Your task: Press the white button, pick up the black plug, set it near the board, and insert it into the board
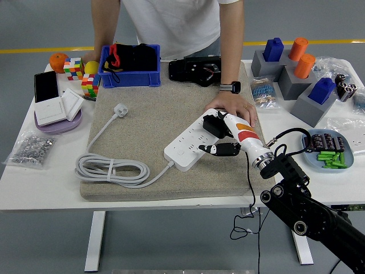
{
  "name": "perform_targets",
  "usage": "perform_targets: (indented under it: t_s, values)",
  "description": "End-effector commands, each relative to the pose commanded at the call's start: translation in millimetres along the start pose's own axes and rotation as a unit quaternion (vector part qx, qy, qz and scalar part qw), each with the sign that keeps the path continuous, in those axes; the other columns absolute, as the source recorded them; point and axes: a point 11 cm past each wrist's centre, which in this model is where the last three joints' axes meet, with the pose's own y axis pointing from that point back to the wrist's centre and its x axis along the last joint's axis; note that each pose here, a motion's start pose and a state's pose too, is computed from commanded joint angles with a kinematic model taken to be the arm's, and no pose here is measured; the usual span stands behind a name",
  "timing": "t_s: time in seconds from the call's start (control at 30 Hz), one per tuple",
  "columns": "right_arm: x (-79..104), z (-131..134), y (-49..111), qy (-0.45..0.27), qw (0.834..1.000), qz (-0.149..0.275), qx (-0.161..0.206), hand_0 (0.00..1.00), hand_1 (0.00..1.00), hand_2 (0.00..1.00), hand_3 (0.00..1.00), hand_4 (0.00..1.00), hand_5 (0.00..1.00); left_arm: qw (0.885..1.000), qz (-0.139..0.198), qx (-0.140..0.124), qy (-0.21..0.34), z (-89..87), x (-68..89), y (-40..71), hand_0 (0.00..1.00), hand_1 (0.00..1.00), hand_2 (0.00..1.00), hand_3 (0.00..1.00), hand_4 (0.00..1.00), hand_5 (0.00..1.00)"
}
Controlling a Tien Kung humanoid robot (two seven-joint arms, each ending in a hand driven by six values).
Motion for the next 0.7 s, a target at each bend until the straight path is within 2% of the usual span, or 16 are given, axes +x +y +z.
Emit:
perform_targets:
  t_s: [0.43, 0.7]
  values:
    - [-8.1, 0, 2.6, -0.002, 1.000, -0.014, -0.002, 0.821, 0.760, 0.704, 0.728, 0.998, 0.255, 1.000, 0.000, 0.000, 0.000, -0.1, -0.2, 0.0, 0.684, 0.675, 0.659, 0.686, 0.567, 0.196]
    - [-19.6, -3, 3.4, -0.002, 1.000, -0.029, -0.001, 0.826, 0.762, 0.704, 0.730, 0.998, 0.251, 1.000, 0.000, -0.001, -0.001, 0.8, -0.8, 0.1, 0.684, 0.675, 0.659, 0.686, 0.566, 0.196]
